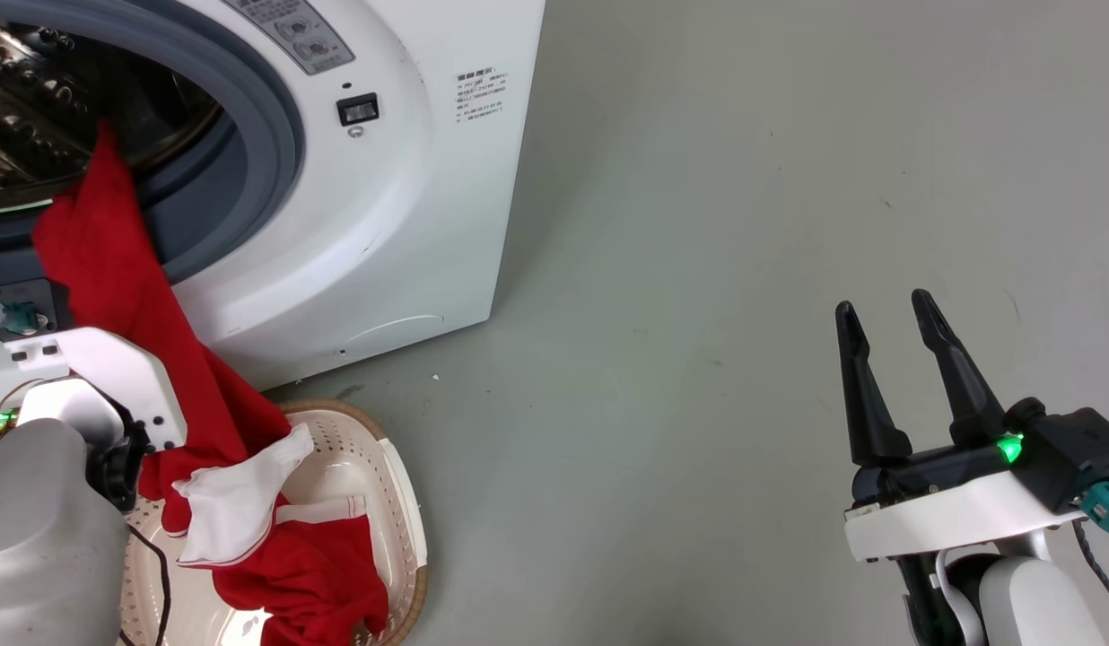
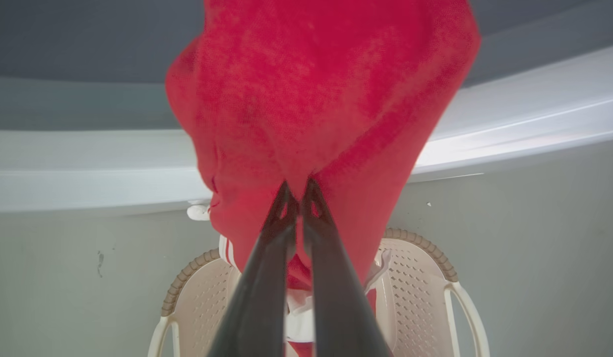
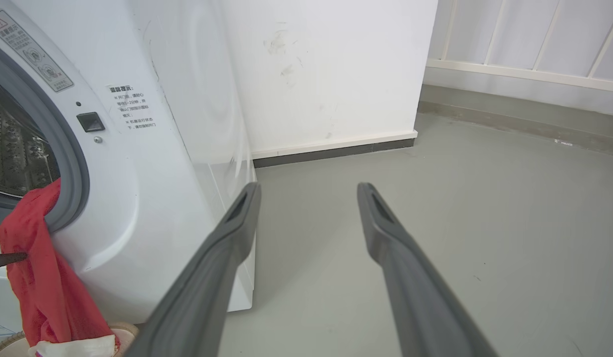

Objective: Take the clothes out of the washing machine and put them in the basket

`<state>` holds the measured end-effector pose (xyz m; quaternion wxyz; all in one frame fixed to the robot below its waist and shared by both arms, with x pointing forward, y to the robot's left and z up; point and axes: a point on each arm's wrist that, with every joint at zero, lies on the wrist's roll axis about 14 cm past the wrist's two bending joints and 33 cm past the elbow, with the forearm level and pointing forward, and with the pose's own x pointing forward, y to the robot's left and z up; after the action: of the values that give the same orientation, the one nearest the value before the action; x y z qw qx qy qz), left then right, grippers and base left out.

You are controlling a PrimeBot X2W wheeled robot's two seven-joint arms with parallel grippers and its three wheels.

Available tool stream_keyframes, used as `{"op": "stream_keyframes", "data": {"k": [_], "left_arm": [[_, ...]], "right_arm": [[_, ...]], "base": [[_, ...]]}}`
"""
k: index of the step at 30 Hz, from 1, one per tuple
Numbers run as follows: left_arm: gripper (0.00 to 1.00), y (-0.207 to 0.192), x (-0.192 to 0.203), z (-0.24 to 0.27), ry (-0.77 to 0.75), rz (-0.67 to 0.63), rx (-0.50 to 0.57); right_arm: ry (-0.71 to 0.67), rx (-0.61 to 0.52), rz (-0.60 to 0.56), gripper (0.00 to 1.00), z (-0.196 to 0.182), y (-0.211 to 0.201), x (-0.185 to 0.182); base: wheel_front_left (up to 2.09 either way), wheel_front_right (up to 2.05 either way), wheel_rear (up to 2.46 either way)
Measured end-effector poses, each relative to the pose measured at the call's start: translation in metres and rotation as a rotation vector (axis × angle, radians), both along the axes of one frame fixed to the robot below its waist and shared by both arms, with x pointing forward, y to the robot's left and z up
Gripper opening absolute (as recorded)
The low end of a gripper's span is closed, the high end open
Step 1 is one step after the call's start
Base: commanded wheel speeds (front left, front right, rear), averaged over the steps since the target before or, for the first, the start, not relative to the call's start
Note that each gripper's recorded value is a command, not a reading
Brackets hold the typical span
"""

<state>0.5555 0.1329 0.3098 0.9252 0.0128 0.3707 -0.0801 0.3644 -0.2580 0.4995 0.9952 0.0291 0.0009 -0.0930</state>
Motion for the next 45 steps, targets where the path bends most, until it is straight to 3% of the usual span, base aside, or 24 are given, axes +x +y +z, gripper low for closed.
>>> {"op": "stream_keyframes", "data": {"k": [8, 26, 37, 45], "left_arm": [[0.0, 0.003, -0.005, 0.022, -0.113, 0.01, -0.016], [0.0, 0.029, -0.078, 0.101, -0.471, 0.105, -0.073], [0.0, 0.033, -0.16, 0.066, -0.334, 0.185, -0.097], [0.0, 0.026, -0.183, 0.019, -0.175, 0.224, -0.105]], "right_arm": [[-0.014, 0.001, 0.001, 1.0, 0.007, 0.001, -0.007], [-0.102, -0.006, 0.102, 1.0, 0.048, 0.034, -0.025], [-0.131, -0.007, 0.167, 1.0, 0.059, 0.053, -0.018], [-0.104, -0.015, 0.18, 1.0, 0.051, 0.055, 0.002]], "base": [[0.0, 0.0, 0.0], [0.0, 0.0, 0.0], [0.0, 0.0, 0.0], [0.0, 0.0, 0.0]]}}
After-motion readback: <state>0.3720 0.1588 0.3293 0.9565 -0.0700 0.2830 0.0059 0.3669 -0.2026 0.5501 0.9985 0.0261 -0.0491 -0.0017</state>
